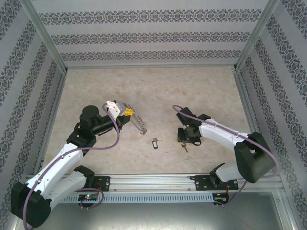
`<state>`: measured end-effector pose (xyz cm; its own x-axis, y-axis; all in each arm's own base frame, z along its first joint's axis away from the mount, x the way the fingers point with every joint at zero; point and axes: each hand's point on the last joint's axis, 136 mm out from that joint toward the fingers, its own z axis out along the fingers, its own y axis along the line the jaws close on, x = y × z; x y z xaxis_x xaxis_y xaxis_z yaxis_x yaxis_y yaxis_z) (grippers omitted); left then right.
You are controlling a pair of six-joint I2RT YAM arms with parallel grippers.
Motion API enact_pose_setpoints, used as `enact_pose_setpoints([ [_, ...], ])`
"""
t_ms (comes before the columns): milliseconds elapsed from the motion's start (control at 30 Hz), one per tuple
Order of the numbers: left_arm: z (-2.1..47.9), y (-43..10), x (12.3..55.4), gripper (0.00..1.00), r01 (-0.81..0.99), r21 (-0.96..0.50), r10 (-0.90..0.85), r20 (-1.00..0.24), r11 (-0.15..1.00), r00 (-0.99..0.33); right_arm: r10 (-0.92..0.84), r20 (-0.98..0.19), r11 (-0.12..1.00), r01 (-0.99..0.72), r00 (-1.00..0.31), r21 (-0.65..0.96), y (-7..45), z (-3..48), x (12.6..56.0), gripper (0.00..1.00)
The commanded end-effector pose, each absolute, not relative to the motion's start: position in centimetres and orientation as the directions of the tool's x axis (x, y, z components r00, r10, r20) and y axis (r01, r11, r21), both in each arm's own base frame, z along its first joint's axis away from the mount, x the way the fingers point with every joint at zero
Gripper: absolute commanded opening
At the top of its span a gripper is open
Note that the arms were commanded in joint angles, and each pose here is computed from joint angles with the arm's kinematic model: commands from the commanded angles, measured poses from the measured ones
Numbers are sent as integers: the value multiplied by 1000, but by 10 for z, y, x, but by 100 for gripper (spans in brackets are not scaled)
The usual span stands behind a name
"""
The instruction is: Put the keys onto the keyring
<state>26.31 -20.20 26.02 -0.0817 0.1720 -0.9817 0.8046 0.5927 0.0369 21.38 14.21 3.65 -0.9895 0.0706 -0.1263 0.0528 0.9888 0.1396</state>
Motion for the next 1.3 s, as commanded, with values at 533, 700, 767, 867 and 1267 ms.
enact_pose_setpoints([
  [533,273,-199,259,0,802,69,170,-985,593,-41,72,-77,997,74,-994,-27,134,20,216,19],
  [700,272,-199,259,0,805,66,169,-985,590,-43,70,-69,997,72,-995,-29,134,20,215,16],
  [767,273,-200,260,0,805,67,168,-985,590,-41,70,-70,997,72,-995,-27,134,21,214,16],
  [867,273,-199,260,0,805,67,168,-985,590,-41,71,-73,997,72,-995,-17,135,23,214,16],
  [1267,273,-200,259,0,807,64,165,-985,587,-42,63,-57,998,64,-996,-19,136,21,212,12],
])
